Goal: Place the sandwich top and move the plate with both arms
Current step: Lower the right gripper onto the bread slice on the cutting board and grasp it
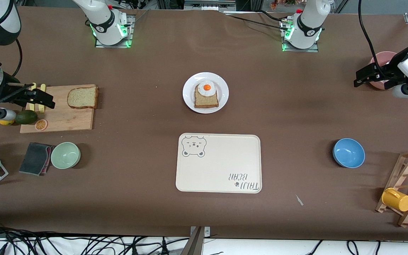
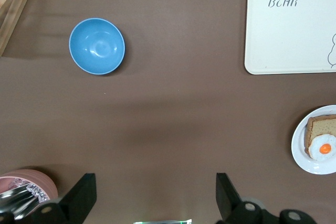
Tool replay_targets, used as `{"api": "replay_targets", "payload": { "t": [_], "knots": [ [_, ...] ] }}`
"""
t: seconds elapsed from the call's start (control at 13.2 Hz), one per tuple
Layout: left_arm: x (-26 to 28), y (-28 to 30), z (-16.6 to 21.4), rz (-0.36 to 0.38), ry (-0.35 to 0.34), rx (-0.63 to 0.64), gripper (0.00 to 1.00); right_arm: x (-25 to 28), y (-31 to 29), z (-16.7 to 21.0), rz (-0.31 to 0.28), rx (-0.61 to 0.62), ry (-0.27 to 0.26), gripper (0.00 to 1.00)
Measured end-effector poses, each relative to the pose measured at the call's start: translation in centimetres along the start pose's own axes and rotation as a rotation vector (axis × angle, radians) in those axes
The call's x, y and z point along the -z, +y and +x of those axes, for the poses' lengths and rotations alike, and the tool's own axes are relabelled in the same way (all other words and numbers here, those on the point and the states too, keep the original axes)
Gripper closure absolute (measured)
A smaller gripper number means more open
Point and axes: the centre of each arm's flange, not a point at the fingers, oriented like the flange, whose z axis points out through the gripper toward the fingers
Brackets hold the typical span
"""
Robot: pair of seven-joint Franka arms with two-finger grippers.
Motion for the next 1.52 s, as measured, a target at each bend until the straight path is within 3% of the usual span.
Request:
{"api": "replay_targets", "payload": {
  "t": [0.23,0.46,0.61,0.76,0.99,1.14,1.29,1.37,1.52],
  "knots": [
    [0.0,0.0,0.0,0.000,0.000,0.000,0.00,-0.1,-0.5,0.0,0.001,0.008,-0.001,0.00],
    [0.0,0.2,0.0,0.000,0.000,-0.004,0.00,-2.8,-0.5,-0.6,-0.007,0.010,-0.064,0.00],
    [-0.1,0.4,0.0,0.001,-0.005,-0.007,0.00,-5.4,-1.3,-1.2,-0.042,0.036,-0.112,0.00],
    [-0.1,0.5,-0.1,0.001,-0.009,-0.008,0.00,-7.6,-2.3,-1.5,-0.087,0.070,-0.114,0.00],
    [-0.1,0.5,-0.1,0.001,-0.011,-0.008,0.00,-17.0,-3.8,-2.6,-0.115,0.089,-0.013,0.00],
    [-0.1,0.5,-0.1,0.001,-0.011,-0.008,0.00,-23.7,-4.1,-5.8,-0.137,0.070,-0.049,0.00],
    [-0.1,0.5,-0.1,0.001,-0.011,-0.008,0.00,-26.8,-4.1,-8.2,-0.161,0.004,-0.086,0.00],
    [-0.1,0.5,-0.1,0.001,-0.011,-0.009,0.00,-27.9,-4.5,-9.1,-0.196,0.000,-0.093,0.00],
    [-0.1,0.6,-0.1,0.001,-0.012,-0.009,0.00,-30.6,-5.1,-11.2,-0.320,0.045,-0.092,0.00]
  ]
}}
